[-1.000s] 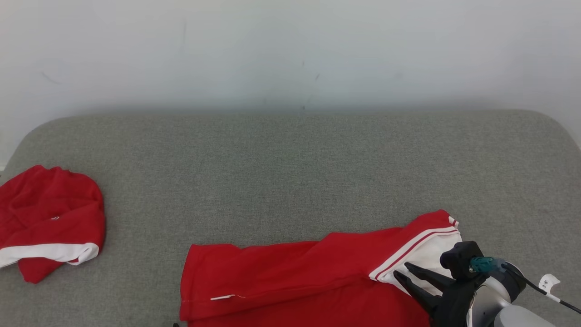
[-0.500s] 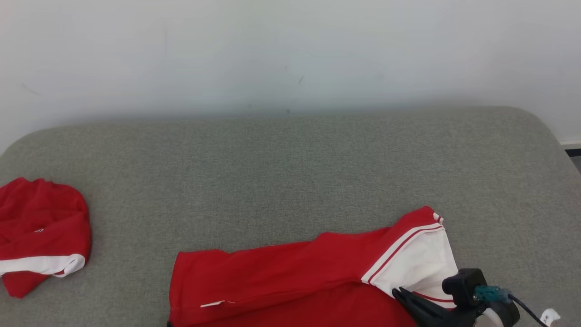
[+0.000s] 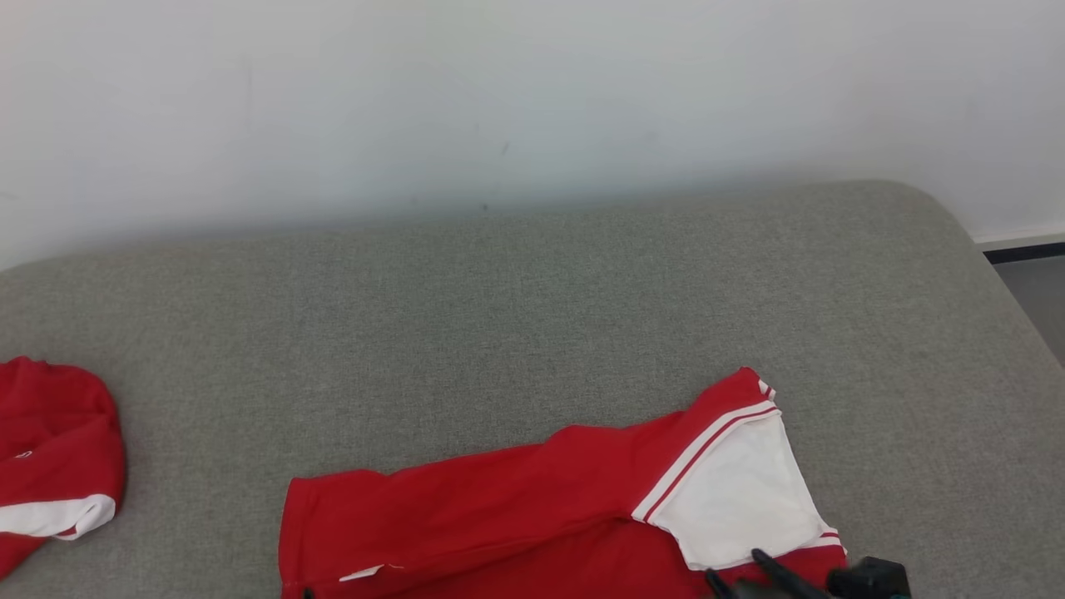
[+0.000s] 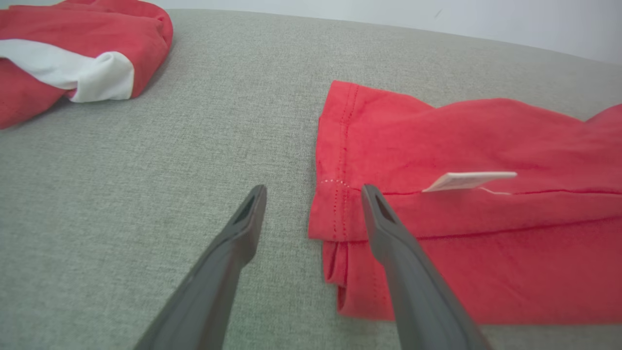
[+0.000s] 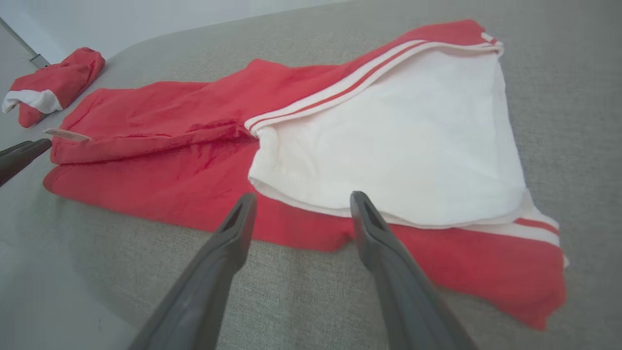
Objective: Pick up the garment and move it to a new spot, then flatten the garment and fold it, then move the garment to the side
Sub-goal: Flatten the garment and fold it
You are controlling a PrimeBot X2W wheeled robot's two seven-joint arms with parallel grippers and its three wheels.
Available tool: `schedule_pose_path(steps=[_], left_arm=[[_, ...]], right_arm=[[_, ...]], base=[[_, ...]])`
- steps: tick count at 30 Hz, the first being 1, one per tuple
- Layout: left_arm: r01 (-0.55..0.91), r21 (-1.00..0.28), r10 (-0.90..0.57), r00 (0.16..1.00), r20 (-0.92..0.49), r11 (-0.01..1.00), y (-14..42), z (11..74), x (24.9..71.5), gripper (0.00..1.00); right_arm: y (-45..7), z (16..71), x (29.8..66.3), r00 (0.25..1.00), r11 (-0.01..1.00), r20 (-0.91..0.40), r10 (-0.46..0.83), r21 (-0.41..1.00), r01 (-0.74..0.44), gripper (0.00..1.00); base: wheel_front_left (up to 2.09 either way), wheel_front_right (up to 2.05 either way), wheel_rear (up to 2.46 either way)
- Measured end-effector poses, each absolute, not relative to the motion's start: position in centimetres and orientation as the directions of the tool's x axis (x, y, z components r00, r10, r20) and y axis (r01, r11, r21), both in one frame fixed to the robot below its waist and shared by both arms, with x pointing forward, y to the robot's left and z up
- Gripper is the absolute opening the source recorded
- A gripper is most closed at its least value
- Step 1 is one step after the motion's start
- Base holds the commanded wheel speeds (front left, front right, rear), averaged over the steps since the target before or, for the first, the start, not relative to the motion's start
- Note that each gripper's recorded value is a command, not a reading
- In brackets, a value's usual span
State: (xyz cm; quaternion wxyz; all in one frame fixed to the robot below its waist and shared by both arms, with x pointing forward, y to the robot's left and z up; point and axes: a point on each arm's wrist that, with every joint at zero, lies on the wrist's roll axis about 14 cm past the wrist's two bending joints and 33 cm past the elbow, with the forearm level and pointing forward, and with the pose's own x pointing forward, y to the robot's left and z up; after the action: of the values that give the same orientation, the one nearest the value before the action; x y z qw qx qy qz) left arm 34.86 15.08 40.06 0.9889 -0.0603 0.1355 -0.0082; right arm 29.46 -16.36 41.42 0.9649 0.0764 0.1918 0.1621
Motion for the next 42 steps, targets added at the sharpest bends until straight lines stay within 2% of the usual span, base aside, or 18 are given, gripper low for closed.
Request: schedule_pose_path(steps=[8, 13, 18, 24, 33, 42], left_arm=[[0.013, -0.097, -0.036, 0.97, -0.242, 0.995, 14.9, 40.8, 35.5, 1.0], [0.037, -0.074, -0.051, 0.977, -0.208, 0.997, 14.6, 41.7, 36.0, 1.0], [0.037, -0.07, -0.05, 0.979, -0.195, 0.997, 14.6, 42.1, 36.0, 1.0], [0.029, -0.067, -0.042, 0.979, -0.197, 0.997, 15.0, 42.0, 36.0, 1.0], [0.006, -0.062, -0.019, 0.977, -0.211, 0.998, 15.9, 41.4, 36.8, 1.0], [-0.015, -0.06, 0.001, 0.974, -0.227, 0.998, 16.5, 40.9, 36.6, 1.0]], right_arm=[[-22.0, 44.5, 31.7, 0.977, 0.986, -0.171, 0.128, 0.128, -0.106, 1.0], [-23.8, 46.9, 33.9, 0.996, 0.996, -0.076, 0.036, 0.081, -0.03, 1.0], [-25.4, 47.2, 35.5, 0.998, 0.997, -0.061, -0.033, 0.062, 0.037, 1.0], [-26.4, 45.3, 36.8, 0.989, 0.998, -0.132, -0.062, 0.012, 0.064, 1.0], [-24.5, 38.9, 37.8, 0.918, 0.998, -0.395, -0.023, 0.047, 0.045, 1.0], [-23.3, 36.8, 38.6, 0.873, 0.997, -0.488, 0.017, 0.07, 0.019, 1.0]], base=[[0.0, 0.0, 0.0], [0.0, 0.0, 0.0], [0.0, 0.0, 0.0], [0.0, 0.0, 0.0], [0.0, 0.0, 0.0], [0.0, 0.0, 0.0]])
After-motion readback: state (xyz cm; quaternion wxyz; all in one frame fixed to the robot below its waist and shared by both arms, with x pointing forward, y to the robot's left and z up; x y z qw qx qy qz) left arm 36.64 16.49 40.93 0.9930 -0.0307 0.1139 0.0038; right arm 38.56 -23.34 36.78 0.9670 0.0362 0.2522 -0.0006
